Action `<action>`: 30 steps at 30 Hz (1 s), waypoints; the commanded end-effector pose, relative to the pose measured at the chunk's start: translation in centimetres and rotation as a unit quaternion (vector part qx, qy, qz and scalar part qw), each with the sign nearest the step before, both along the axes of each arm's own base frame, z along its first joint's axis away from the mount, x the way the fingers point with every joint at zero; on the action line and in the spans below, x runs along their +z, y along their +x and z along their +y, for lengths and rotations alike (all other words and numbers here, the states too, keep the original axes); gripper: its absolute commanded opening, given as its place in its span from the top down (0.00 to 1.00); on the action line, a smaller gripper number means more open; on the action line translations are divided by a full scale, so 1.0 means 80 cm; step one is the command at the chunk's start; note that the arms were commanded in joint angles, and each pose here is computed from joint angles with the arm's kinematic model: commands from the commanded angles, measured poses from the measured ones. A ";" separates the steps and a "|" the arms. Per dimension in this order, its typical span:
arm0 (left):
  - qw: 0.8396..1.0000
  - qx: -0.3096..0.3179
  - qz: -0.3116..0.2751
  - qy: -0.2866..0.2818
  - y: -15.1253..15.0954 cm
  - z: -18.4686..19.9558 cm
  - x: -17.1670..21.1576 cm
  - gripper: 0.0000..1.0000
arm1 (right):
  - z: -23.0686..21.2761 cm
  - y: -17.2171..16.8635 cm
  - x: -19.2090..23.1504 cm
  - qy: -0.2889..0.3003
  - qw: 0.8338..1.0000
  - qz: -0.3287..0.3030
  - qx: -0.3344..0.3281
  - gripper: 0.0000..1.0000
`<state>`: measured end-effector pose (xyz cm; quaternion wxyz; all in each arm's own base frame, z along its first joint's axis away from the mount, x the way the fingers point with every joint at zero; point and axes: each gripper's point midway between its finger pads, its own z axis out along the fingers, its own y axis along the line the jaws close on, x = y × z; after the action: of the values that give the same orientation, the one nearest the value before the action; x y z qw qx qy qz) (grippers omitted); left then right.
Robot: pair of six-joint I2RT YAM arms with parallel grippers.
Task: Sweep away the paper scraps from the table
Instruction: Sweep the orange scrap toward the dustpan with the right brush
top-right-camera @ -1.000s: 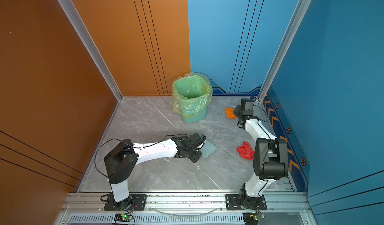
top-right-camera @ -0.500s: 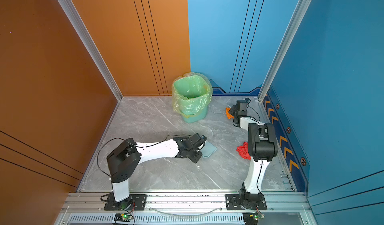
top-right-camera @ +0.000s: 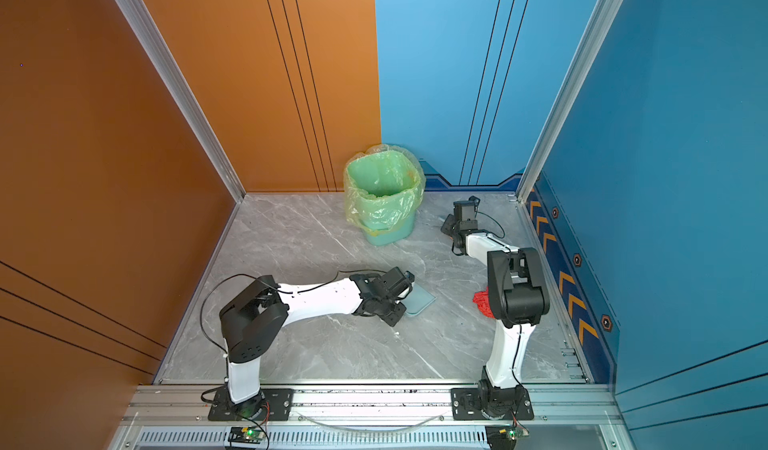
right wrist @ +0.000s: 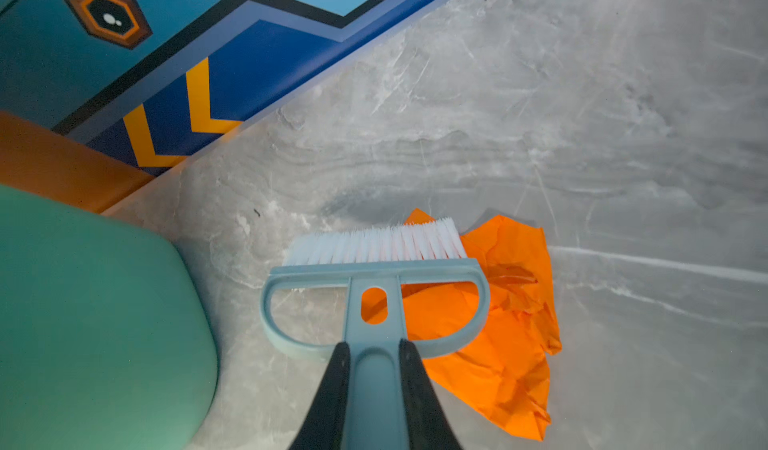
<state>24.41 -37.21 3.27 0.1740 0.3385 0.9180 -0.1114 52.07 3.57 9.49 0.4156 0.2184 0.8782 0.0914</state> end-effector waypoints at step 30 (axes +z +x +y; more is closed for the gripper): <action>1.000 -0.014 0.003 0.007 -0.020 -0.021 -0.005 1.00 | 0.038 -0.210 0.071 0.083 0.994 0.040 0.055 1.00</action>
<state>22.94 -38.54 2.83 0.1702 0.3517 0.9133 -0.1150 35.46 8.60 15.04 0.3555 0.1991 0.8874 0.2156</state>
